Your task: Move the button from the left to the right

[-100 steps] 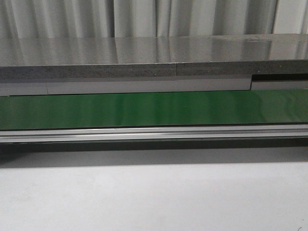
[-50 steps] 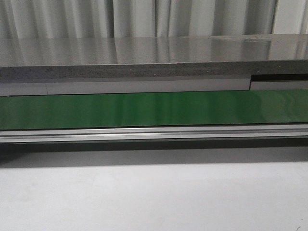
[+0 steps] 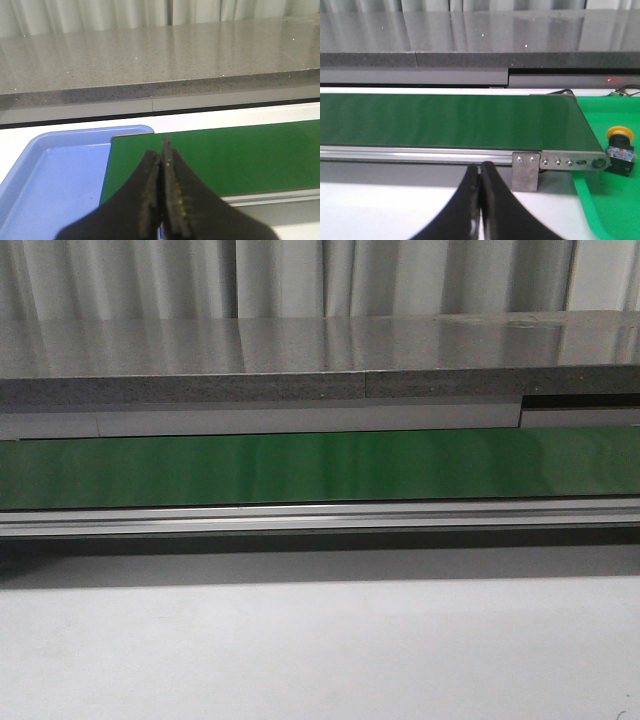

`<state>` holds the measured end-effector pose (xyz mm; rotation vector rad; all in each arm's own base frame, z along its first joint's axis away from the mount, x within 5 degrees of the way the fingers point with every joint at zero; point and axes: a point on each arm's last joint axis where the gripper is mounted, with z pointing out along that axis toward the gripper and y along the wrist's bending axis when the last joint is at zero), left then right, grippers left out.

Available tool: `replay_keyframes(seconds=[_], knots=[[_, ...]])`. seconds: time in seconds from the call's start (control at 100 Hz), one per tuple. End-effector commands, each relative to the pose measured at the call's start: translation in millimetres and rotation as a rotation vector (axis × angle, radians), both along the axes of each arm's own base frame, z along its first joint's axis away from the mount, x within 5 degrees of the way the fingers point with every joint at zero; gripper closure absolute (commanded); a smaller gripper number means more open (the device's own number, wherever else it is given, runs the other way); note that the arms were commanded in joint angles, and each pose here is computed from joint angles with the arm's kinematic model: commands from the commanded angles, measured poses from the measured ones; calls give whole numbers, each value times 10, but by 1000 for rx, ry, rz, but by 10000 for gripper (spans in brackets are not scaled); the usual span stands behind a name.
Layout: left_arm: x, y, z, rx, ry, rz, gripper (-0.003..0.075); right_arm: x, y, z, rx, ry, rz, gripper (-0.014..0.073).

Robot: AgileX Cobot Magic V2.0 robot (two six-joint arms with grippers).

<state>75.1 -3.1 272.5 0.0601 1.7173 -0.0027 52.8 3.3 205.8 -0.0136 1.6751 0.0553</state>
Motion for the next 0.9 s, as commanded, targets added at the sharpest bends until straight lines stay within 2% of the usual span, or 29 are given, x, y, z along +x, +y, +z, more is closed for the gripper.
replay_keyframes(seconds=[0.0,0.22,0.89], knots=[[4,0,173,-15,-108,1,741,-13,-11,102,-9,-116,-11,662],[4,0,173,-15,-108,1,741,18,-14,-40,19,-110,-16,662],[4,0,173,-15,-108,1,741,17,-16,-32,11,-116,-18,662]])
